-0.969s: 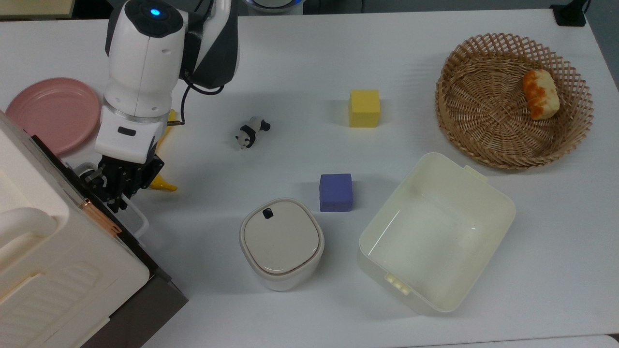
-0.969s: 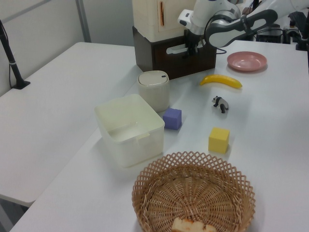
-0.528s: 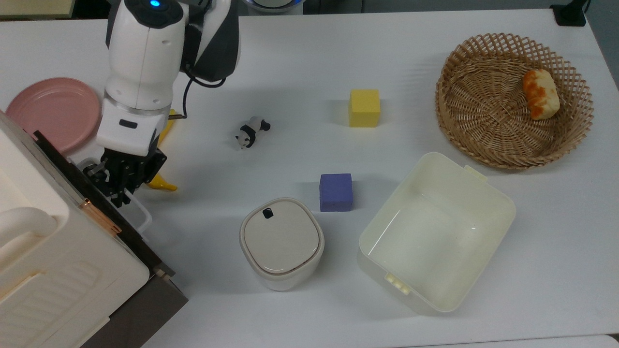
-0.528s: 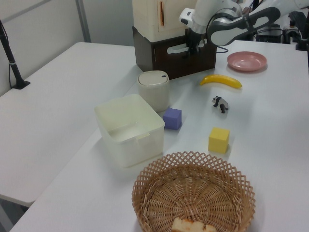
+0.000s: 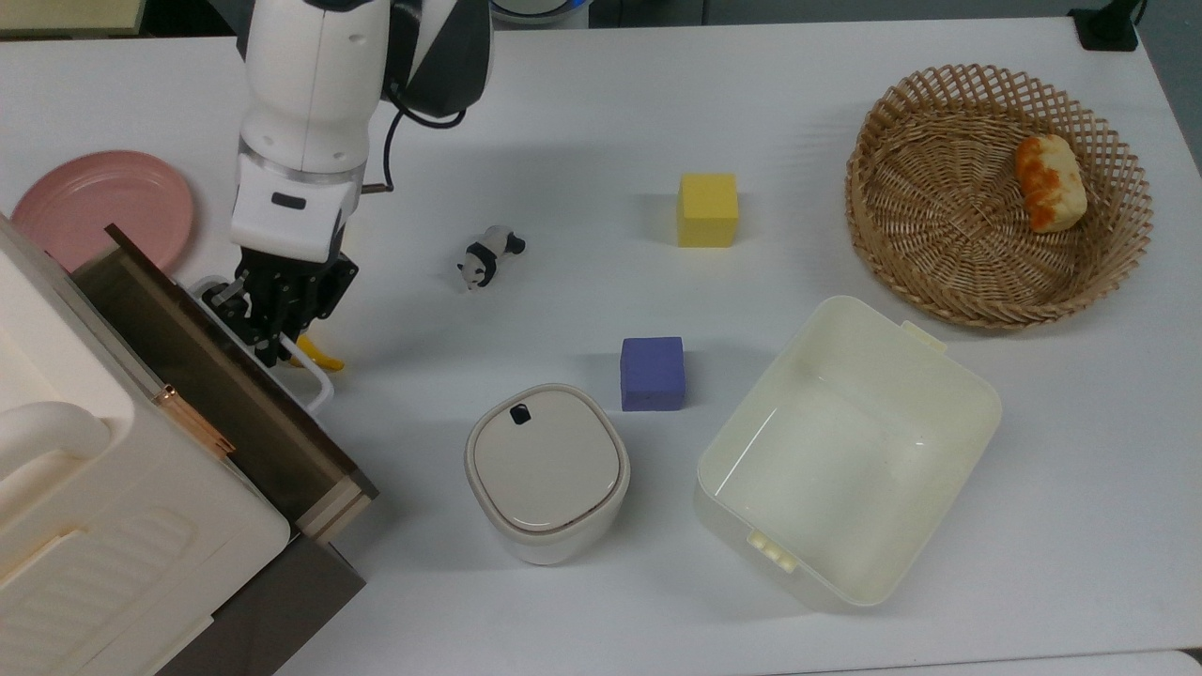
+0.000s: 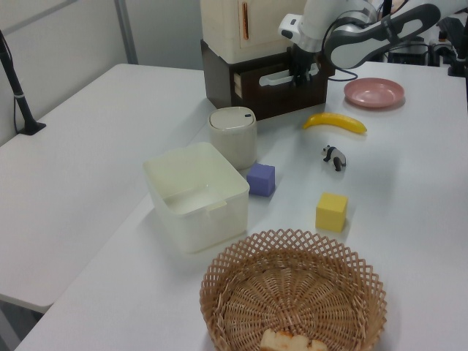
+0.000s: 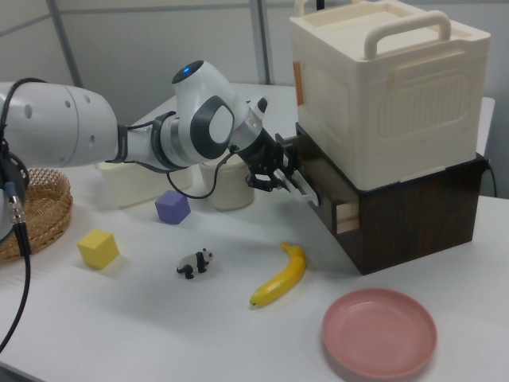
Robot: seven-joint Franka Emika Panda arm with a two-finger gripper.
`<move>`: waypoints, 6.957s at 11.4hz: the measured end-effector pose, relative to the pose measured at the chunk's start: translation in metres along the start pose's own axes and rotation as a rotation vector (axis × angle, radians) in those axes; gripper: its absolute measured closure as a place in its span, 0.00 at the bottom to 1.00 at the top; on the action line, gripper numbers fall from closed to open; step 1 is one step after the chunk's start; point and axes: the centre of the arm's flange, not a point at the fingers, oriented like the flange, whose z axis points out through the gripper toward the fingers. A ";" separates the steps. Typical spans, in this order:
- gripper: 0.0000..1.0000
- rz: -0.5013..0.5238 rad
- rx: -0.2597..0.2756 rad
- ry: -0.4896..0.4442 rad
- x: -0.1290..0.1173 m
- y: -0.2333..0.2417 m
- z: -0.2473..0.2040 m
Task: Open the drawer
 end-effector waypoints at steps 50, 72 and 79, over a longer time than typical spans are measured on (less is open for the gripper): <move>0.00 0.900 0.494 -0.243 -0.013 -0.035 -0.199; 0.00 0.841 0.505 -0.261 0.012 -0.061 -0.195; 0.00 0.842 0.503 -0.261 0.011 -0.061 -0.196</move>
